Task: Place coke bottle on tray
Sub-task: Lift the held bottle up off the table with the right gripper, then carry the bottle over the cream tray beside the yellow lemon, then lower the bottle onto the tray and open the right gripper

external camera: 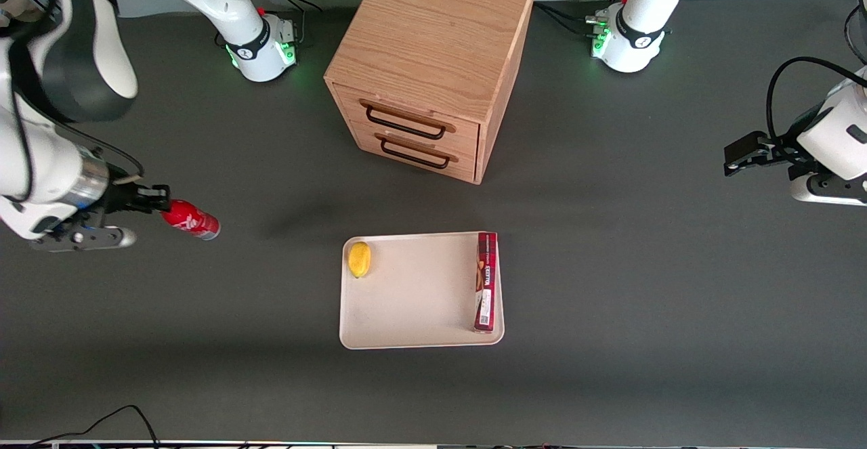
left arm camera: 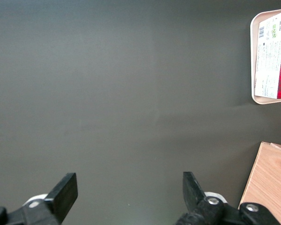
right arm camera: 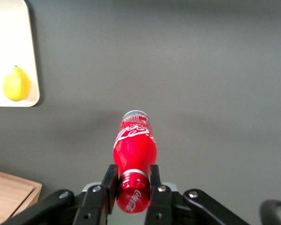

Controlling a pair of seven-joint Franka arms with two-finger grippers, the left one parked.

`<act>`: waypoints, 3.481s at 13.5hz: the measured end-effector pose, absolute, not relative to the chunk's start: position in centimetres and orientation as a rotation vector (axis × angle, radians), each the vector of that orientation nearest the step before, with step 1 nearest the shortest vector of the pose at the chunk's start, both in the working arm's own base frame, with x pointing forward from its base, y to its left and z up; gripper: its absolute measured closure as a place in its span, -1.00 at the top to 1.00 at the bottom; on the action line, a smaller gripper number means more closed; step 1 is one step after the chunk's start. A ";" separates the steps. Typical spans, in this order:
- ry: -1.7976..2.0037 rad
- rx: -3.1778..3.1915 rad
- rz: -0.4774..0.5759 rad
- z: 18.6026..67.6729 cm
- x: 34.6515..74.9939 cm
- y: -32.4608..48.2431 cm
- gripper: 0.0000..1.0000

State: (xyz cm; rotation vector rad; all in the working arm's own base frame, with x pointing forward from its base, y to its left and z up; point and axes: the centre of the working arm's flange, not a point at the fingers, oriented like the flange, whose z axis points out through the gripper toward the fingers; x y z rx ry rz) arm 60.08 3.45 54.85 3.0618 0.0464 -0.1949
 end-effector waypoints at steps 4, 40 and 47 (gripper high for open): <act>0.014 3.064 -0.190 64.3 58.0 2.9 -0.38; -0.206 3.149 0.150 33.8 70.4 31.5 -0.38; -0.165 3.100 0.214 34.4 70.8 31.2 0.59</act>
